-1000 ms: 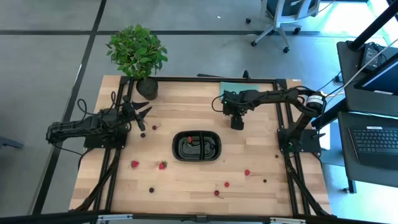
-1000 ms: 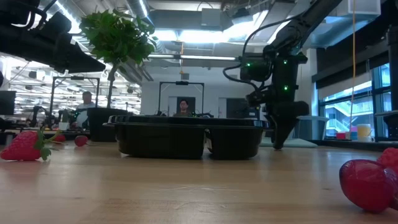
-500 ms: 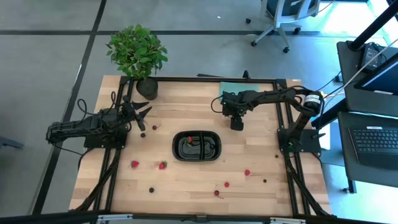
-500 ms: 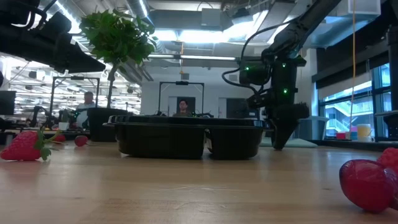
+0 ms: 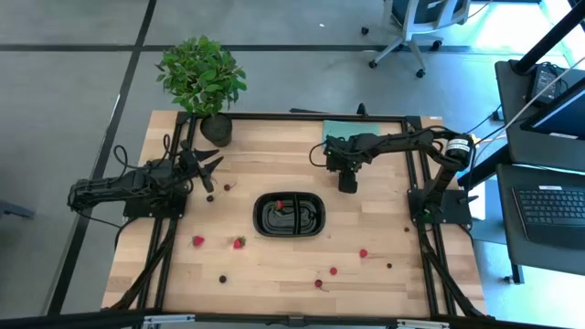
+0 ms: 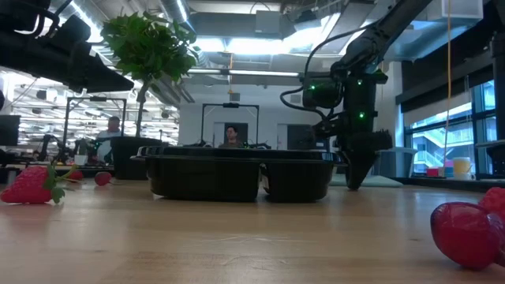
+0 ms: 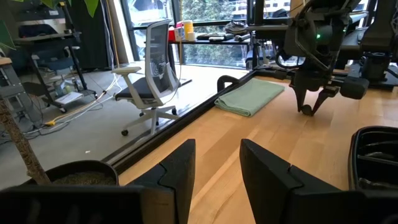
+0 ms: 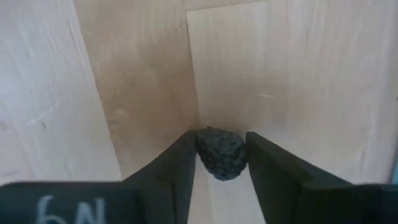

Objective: Pick and placing Produce into tupperware
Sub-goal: Put the top blackberry into the left section of the black bin

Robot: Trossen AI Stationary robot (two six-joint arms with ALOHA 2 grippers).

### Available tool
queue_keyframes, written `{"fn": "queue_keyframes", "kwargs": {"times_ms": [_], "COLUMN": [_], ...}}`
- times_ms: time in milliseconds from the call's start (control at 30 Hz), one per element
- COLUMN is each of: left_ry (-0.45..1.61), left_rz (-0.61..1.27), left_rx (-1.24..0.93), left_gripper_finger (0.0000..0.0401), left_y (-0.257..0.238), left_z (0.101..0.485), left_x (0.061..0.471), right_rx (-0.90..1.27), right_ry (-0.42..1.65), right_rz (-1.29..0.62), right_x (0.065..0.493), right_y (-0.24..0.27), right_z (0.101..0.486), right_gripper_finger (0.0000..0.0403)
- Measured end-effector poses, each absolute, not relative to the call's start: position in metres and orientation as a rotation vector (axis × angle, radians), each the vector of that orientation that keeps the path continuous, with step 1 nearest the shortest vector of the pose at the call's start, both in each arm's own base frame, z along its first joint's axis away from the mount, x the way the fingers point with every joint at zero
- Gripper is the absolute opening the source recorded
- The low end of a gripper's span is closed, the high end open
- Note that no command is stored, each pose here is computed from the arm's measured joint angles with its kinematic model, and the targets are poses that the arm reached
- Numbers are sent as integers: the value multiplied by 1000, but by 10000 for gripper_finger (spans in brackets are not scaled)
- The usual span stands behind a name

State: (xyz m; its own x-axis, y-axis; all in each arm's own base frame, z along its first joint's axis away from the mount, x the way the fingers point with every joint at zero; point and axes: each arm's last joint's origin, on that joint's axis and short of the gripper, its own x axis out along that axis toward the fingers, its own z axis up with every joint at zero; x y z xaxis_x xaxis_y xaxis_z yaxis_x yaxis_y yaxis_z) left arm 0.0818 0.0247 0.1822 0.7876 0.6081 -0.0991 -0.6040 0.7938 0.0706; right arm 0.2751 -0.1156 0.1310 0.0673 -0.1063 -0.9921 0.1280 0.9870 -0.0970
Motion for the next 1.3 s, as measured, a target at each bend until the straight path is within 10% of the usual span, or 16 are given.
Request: {"fn": "queue_keyframes", "kwargs": {"times_ms": [1300], "left_ry": [120], "left_rz": [653], "left_rx": [36], "left_gripper_finger": [120], "left_y": [25], "left_z": [182], "left_x": [82], "right_rx": [-126], "right_ry": [1179], "right_rz": [-149], "right_x": [351], "right_y": [-91], "right_z": [221], "right_gripper_finger": [108]}}
